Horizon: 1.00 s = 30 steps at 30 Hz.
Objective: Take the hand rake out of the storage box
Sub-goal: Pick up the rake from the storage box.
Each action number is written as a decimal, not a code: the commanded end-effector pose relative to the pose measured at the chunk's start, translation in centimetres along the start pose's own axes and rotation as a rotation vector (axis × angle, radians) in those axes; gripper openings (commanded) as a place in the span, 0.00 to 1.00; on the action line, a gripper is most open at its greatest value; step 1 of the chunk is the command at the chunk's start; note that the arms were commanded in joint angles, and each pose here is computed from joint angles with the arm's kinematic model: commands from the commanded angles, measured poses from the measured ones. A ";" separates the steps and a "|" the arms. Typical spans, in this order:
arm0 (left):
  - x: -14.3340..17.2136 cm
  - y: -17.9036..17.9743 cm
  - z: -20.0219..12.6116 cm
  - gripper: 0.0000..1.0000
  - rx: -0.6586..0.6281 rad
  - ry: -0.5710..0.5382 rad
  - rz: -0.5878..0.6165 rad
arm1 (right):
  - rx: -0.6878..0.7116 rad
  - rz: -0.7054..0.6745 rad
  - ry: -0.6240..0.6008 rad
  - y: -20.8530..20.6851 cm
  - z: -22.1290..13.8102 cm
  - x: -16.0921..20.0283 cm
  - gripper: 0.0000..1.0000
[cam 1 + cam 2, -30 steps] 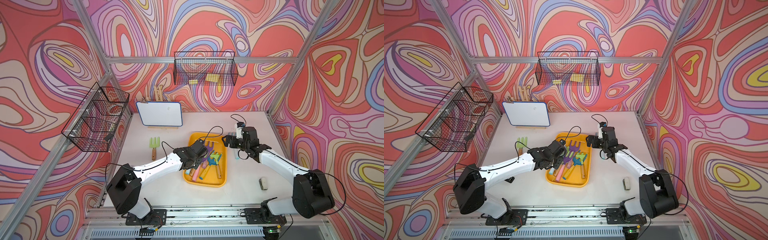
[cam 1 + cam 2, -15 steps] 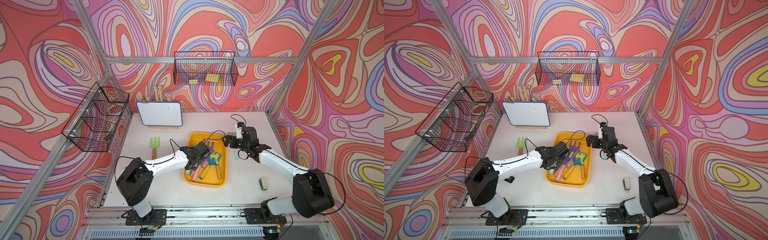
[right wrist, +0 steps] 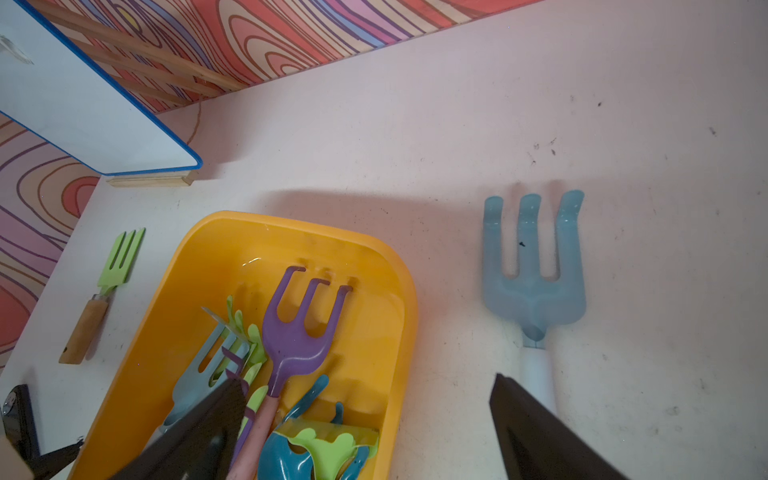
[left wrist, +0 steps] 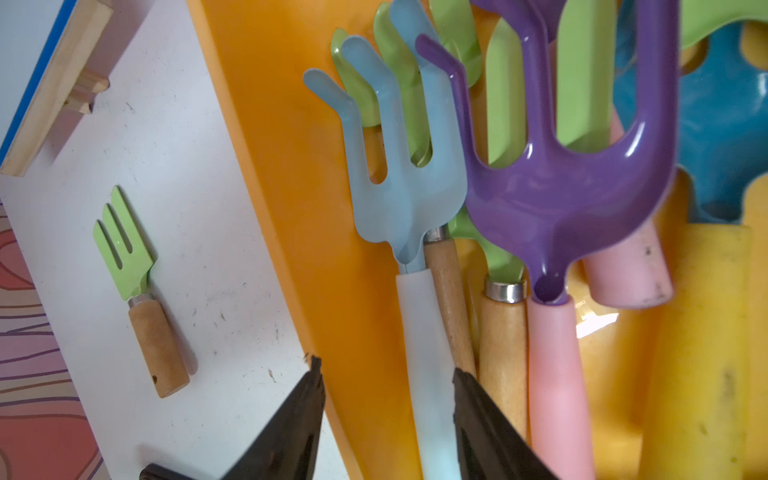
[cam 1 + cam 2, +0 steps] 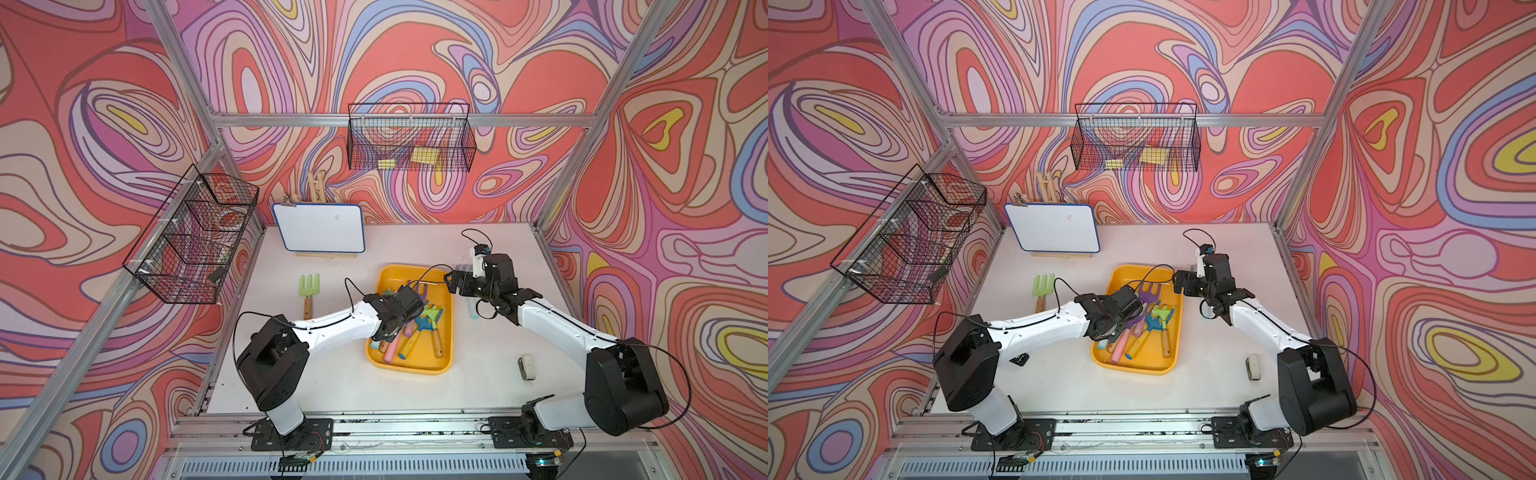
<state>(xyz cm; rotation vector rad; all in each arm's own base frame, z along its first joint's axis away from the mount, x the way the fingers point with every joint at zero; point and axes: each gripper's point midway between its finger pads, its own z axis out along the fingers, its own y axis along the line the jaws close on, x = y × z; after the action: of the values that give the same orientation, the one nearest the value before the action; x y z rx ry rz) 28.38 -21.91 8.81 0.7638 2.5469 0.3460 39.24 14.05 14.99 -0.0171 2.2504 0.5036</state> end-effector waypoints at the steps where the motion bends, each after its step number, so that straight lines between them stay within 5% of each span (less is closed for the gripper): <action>1: -0.2 0.6 -1.2 0.55 -0.014 -0.036 -0.012 | 0.011 -0.002 0.016 -0.3 0.3 0.7 0.97; 17: 0.9 -1.2 0.2 0.53 0.021 0.058 0.035 | 0.155 0.051 0.013 -3.3 0.2 0.8 0.98; 30: 2.2 -2.4 2.1 0.60 0.028 0.167 0.071 | 0.140 0.072 -0.004 -3.5 -0.4 0.5 0.98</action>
<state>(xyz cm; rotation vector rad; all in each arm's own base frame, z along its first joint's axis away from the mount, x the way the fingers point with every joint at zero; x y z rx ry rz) 27.41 -22.91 6.17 0.8539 2.6328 0.3685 39.60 11.12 13.90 0.1229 2.2772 0.3866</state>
